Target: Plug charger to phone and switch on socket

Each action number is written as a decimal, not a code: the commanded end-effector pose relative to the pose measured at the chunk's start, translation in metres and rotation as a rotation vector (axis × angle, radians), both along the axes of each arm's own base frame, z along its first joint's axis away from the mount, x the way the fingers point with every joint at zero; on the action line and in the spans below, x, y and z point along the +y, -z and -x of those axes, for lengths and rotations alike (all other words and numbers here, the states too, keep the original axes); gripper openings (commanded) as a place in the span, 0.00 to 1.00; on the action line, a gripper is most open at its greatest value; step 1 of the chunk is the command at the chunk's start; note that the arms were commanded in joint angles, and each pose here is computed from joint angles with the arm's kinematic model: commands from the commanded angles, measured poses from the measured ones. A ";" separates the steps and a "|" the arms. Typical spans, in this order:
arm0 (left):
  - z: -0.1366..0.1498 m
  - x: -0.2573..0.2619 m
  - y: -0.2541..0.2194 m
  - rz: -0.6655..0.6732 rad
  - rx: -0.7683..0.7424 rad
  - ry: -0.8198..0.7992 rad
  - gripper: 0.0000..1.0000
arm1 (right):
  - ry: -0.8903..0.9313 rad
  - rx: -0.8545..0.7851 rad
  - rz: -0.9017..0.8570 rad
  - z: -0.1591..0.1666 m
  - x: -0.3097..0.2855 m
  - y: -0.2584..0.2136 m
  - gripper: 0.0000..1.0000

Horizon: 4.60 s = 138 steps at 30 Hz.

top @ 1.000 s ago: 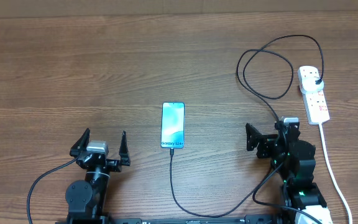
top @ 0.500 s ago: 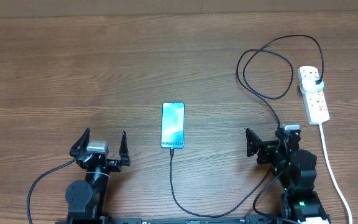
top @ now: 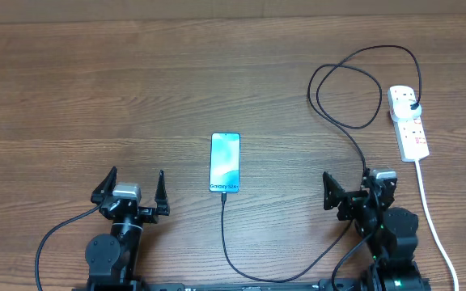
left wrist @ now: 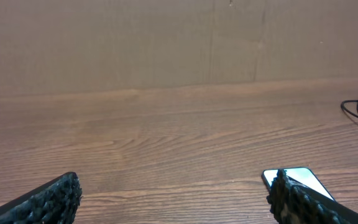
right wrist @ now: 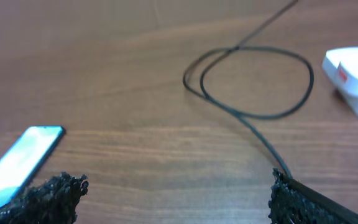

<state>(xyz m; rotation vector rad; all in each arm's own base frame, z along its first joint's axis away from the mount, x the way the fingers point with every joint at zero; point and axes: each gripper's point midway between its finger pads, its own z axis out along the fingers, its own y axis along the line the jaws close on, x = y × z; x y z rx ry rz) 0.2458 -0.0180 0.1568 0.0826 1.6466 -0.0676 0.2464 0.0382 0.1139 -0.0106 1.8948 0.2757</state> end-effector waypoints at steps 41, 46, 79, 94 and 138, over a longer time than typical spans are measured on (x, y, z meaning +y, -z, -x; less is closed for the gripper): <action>0.000 0.003 0.000 -0.019 -0.006 -0.010 0.99 | -0.019 -0.240 -0.053 0.008 0.004 -0.055 1.00; 0.000 0.003 0.000 -0.019 -0.006 -0.010 1.00 | -0.019 -0.240 -0.053 0.008 0.004 -0.055 1.00; 0.000 0.003 0.000 -0.019 -0.006 -0.011 0.99 | -0.019 -0.240 -0.053 0.008 0.004 -0.055 1.00; 0.000 0.003 0.000 -0.019 -0.006 -0.010 1.00 | -0.019 -0.240 -0.053 0.008 0.004 -0.055 1.00; 0.000 0.003 0.000 -0.019 -0.006 -0.011 1.00 | -0.019 -0.240 -0.053 0.008 0.004 -0.055 1.00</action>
